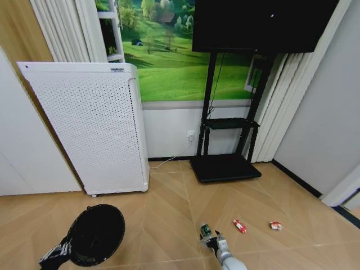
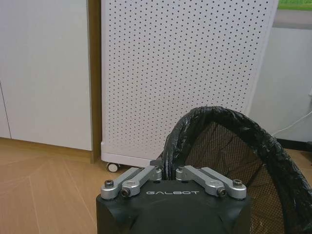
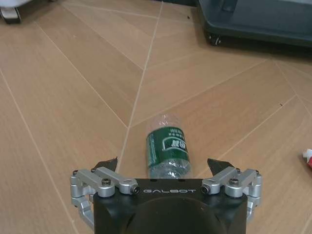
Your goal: Pick up the trash bin and place the garbage on the floor into it.
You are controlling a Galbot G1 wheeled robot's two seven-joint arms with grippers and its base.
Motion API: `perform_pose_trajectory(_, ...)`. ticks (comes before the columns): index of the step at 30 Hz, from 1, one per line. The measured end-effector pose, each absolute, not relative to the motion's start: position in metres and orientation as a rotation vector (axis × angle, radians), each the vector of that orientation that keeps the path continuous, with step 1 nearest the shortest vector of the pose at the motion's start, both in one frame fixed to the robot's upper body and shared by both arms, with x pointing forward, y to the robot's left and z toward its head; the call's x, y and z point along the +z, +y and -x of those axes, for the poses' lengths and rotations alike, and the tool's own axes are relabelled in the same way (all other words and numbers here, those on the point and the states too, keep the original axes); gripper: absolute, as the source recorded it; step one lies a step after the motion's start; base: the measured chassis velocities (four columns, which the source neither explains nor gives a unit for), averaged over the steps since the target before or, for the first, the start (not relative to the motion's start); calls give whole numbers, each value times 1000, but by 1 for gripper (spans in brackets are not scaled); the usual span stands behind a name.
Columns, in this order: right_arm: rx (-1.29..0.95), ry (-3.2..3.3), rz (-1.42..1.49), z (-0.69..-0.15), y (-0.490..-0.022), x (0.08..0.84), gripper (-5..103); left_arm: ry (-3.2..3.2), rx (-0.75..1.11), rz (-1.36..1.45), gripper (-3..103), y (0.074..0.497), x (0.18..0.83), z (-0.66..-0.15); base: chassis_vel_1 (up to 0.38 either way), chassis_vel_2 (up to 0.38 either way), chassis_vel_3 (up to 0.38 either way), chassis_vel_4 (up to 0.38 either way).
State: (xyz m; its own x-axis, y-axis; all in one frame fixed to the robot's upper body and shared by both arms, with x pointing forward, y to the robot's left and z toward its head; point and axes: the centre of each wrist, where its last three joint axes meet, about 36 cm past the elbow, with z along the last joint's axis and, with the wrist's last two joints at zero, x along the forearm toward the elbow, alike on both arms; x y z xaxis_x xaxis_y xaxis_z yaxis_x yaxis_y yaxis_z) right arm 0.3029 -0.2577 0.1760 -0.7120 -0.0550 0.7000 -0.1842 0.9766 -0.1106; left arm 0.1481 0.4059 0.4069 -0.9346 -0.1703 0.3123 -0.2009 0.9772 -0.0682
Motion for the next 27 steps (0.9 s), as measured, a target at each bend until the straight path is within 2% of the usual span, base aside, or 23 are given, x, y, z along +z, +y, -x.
perform_pose_trajectory(15, 257, -2269, -149, -311, -278, 146, 101, -2812, 173, -301, 7, 402, 411, -149, 0, 0, 0, 0)
perform_pose_trajectory(18, 253, -2261, -165, -309, -275, 140, 87, -2813, 177, -305, 7, 399, 413, -150, 0, 0, 0, 0)
perform_pose_trajectory(19, 253, -2261, -165, -309, -275, 140, 87, -2813, 177, -305, 7, 399, 413, -150, 0, 0, 0, 0)
perform_pose_trajectory(21, 247, -2275, -169, -311, -273, 140, 77, -2808, 182, -303, 7, 396, 412, -149, 0, 0, 0, 0)
perform_pose_trajectory(22, 247, -2275, -169, -311, -273, 140, 77, -2808, 182, -303, 7, 396, 412, -149, 0, 0, 0, 0)
perform_pose_trajectory(24, 247, -2290, -175, -311, -272, 144, 65, -2802, 185, -304, 7, 394, 410, -149, 0, 0, 0, 0)
perform_pose_trajectory(25, 247, -2290, -175, -311, -272, 144, 65, -2802, 185, -304, 7, 394, 410, -149, 0, 0, 0, 0)
perform_pose_trajectory(27, 249, -2295, -179, -309, -273, 146, 54, -2799, 195, -303, 7, 392, 408, -148, 0, 0, 0, 0)
